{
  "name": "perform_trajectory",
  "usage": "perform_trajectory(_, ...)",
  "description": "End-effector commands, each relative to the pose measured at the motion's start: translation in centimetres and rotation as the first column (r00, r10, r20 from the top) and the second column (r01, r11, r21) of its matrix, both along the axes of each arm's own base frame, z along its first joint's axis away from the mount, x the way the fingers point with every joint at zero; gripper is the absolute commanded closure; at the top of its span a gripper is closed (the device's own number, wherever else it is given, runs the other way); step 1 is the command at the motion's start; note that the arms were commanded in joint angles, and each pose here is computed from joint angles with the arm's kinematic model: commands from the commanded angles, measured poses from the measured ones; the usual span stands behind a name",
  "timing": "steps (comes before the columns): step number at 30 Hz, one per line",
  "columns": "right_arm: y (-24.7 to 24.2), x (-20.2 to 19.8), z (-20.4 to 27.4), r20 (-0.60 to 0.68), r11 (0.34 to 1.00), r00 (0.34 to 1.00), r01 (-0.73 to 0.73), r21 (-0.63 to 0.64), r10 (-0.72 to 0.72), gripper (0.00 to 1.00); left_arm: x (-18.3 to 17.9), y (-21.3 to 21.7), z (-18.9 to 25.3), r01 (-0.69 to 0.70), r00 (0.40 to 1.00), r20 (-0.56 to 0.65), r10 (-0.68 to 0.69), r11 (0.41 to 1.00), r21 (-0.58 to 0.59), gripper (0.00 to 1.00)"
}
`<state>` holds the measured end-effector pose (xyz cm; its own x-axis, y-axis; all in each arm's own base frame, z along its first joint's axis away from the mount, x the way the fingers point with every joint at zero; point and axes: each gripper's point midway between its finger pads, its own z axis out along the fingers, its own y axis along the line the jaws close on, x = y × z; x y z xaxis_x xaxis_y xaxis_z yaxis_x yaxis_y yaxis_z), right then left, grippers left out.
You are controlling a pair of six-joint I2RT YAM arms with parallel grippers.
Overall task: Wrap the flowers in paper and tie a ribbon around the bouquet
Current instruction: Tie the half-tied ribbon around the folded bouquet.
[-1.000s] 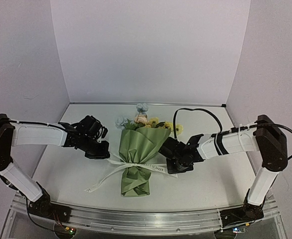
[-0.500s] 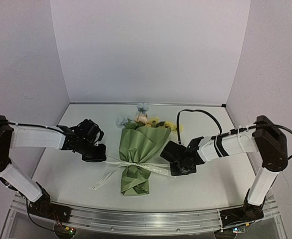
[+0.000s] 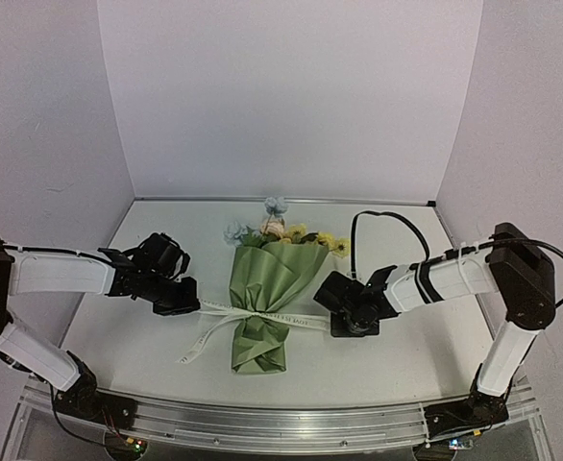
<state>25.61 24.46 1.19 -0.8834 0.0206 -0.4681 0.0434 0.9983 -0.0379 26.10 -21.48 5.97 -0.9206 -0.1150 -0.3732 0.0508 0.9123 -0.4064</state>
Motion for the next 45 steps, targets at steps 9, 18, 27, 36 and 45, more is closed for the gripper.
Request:
perform_trajectory(9, -8.7, -0.3, 2.1, 0.012, 0.969, 0.986, 0.167, -0.180, -0.167, 1.00, 0.0, 6.9, 0.0, -0.235, 0.972, 0.025, 0.234, 0.964, 0.121, 1.00)
perform_trajectory(18, -9.7, -0.2, 2.5, 0.006, 0.967, 0.982, 0.189, -0.171, -0.190, 1.00, -0.2, 7.1, -0.5, -0.249, 0.968, 0.006, 0.250, 0.964, 0.087, 1.00)
perform_trajectory(27, -9.5, -0.8, 0.6, -0.043, 0.968, 0.980, 0.183, -0.171, -0.193, 1.00, -1.4, 6.1, -3.4, -0.194, 0.978, -0.068, 0.198, 0.979, 0.067, 1.00)
perform_trajectory(36, -3.2, 0.0, 3.9, -0.026, 0.994, 1.000, 0.003, 0.109, 0.000, 0.68, 0.5, 2.1, 1.5, -0.045, 0.998, 0.029, 0.048, 0.994, -0.101, 0.99)
perform_trajectory(45, 2.2, -1.5, 7.6, -0.022, 0.934, 0.980, -0.180, 0.309, 0.197, 0.41, 0.0, -0.6, 5.6, 0.084, 0.991, 0.120, -0.058, 0.971, -0.224, 0.64)
